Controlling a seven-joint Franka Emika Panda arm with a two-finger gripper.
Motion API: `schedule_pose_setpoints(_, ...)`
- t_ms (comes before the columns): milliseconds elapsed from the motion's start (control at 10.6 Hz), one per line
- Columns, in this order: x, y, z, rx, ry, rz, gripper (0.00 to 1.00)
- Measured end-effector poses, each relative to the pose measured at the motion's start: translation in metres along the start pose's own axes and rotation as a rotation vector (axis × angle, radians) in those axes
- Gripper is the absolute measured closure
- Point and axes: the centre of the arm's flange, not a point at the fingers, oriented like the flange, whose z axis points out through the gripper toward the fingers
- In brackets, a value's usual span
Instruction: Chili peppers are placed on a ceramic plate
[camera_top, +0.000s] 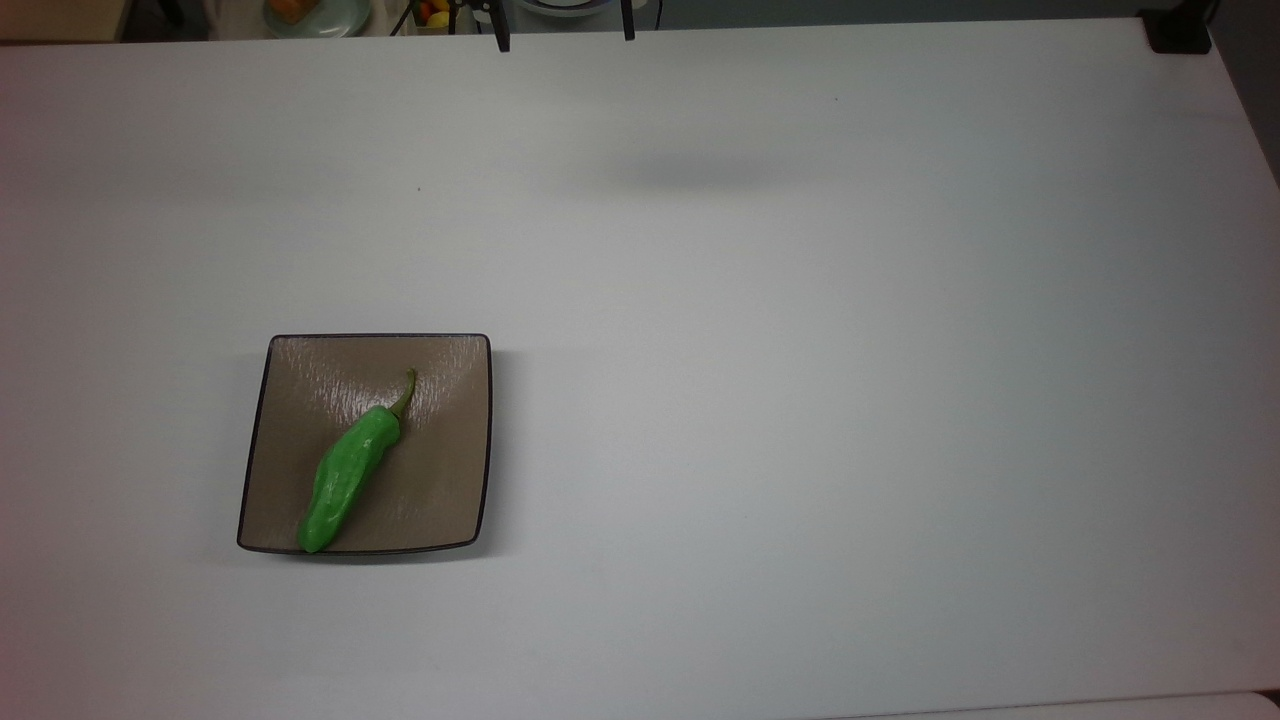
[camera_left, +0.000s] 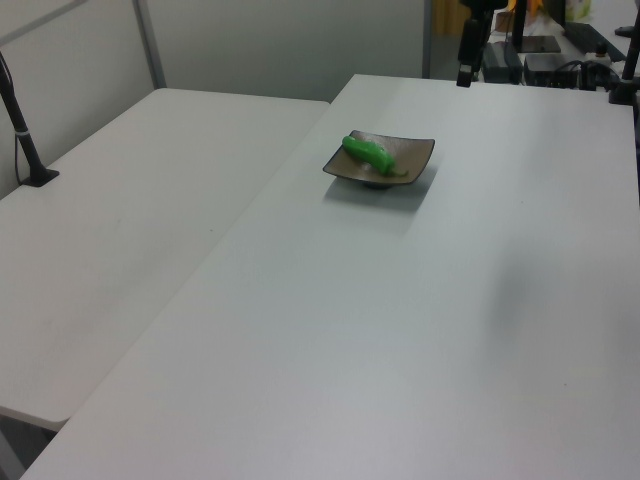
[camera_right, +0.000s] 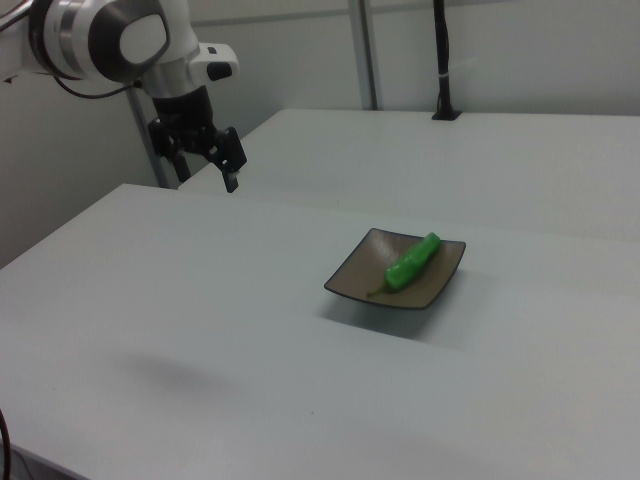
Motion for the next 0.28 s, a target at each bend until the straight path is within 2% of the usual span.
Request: schedule_pose_setpoints(283, 0.0011, 0.0000, 0.0015, 0.000, 0.001, 0.000, 0.00)
